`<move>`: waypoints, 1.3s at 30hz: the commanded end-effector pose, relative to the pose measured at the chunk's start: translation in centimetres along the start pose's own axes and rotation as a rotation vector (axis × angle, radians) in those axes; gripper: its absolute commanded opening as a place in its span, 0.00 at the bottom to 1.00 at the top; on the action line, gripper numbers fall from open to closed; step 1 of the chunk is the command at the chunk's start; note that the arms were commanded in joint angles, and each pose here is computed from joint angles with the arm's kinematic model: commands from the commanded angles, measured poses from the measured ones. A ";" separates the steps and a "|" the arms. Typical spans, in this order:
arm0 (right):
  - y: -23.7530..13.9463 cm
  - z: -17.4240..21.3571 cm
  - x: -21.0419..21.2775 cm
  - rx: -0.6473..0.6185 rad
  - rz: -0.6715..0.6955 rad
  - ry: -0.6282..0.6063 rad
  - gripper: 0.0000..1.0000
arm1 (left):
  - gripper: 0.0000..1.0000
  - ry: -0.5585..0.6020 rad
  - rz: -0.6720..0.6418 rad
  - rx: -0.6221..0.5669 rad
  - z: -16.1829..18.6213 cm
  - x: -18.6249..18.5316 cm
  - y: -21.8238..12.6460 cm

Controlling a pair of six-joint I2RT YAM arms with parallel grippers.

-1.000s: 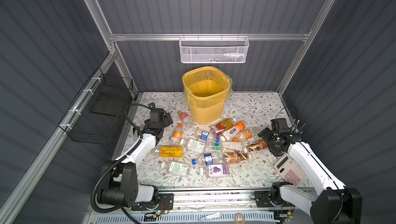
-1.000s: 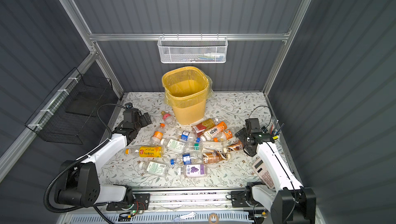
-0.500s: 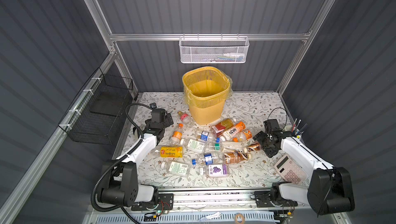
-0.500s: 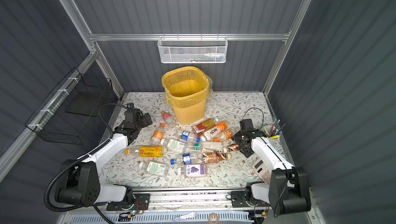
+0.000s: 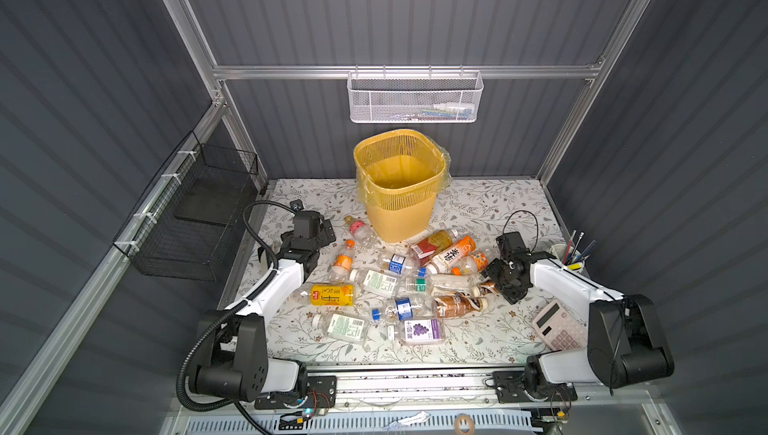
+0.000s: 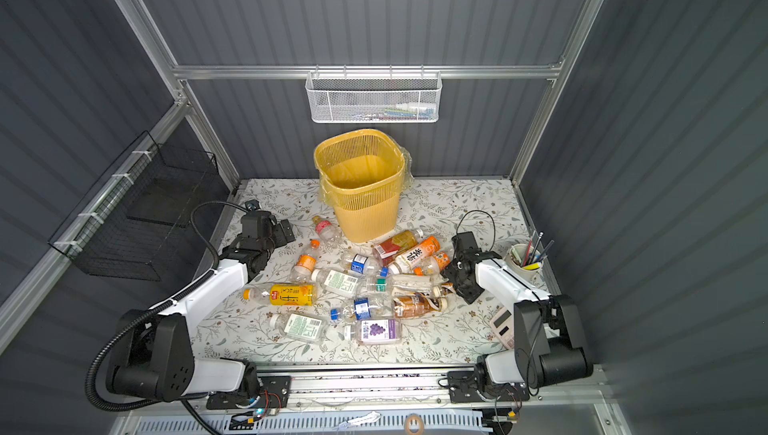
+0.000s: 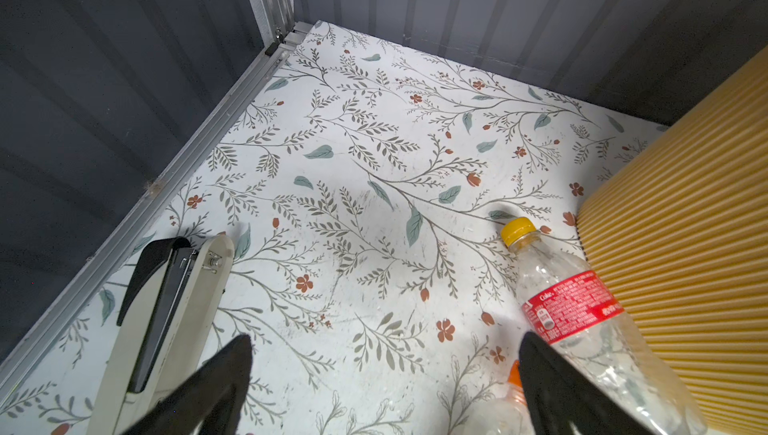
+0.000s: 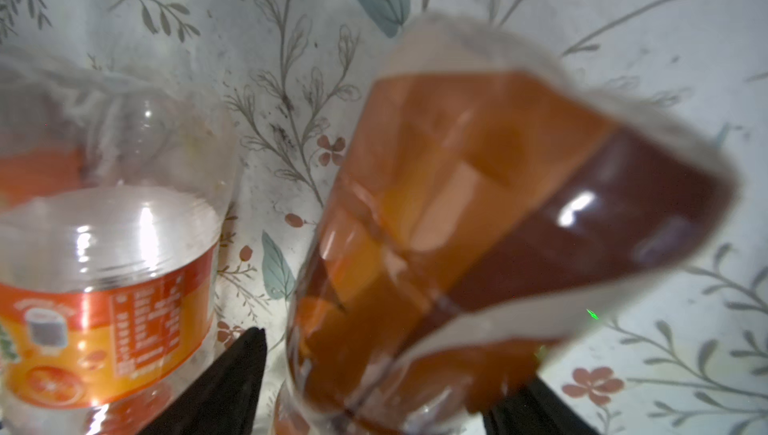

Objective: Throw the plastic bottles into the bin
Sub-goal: 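Release the green bottle into the bin, then lower right gripper onto brown bottle, then lift the brown bottle with the right gripper and drop it into the bin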

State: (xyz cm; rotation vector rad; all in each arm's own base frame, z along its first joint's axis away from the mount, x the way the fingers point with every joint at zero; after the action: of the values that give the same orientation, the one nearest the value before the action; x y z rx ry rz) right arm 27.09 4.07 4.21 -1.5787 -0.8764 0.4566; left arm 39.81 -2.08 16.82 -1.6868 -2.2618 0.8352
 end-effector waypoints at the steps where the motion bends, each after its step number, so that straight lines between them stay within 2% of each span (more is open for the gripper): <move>1: 0.2 -0.7 0.2 -0.032 0.020 -0.015 0.72 | 1.00 0.003 0.012 -0.043 -1.5 -0.5 -0.7; 9: -1.6 -2.7 1.3 -0.130 -0.009 -0.083 0.53 | 1.00 -0.003 0.006 -0.039 -1.4 -0.4 -0.7; 15: -5.8 -5.3 2.7 -0.262 -0.050 -0.143 0.51 | 1.00 -0.023 0.006 -0.045 -1.5 -0.4 -0.7; 21: -14.2 -9.8 5.8 -0.526 -0.189 -0.226 0.50 | 1.00 -0.062 -0.009 -0.057 -1.4 0.0 -0.8; 25: -21.6 -13.1 9.2 -0.686 -0.358 -0.269 0.50 | 1.00 -0.094 0.002 -0.061 -1.3 0.1 -1.0; 29: -28.3 -14.9 14.4 -0.771 -0.575 -0.334 0.50 | 1.00 -0.104 0.013 -0.058 -1.1 0.0 -1.2; 33: -32.4 -15.0 20.7 -0.754 -0.802 -0.402 0.50 | 1.00 -0.100 0.030 -0.051 -1.1 -0.2 -1.4; 35: -33.7 -13.9 24.9 -0.710 -0.909 -0.474 0.50 | 1.00 -0.100 0.034 -0.041 -0.9 -0.3 -1.3; 37: -33.6 -11.8 29.3 -0.629 -0.989 -0.578 0.52 | 1.00 -0.094 0.028 -0.015 -0.5 -0.4 -1.0; 39: -32.9 -10.0 32.8 -0.544 -0.991 -0.683 0.56 | 1.00 -0.090 0.017 0.010 -0.1 -0.3 -0.6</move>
State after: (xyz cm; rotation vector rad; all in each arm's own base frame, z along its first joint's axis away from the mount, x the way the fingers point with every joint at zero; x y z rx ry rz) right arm 45.70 16.12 45.24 -1.4624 -2.1696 -0.1626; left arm 39.36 -1.99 17.74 -1.7087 -2.3287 0.9041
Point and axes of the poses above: each gripper's point midway between its finger pads, its own y axis out along the fingers, its own x axis along the line the jaws close on, z = x × y, the point moved 1 cm from there along -y, back along the fingers, and after that the axes turned 7 degrees about -y, right-handed, at the moved point
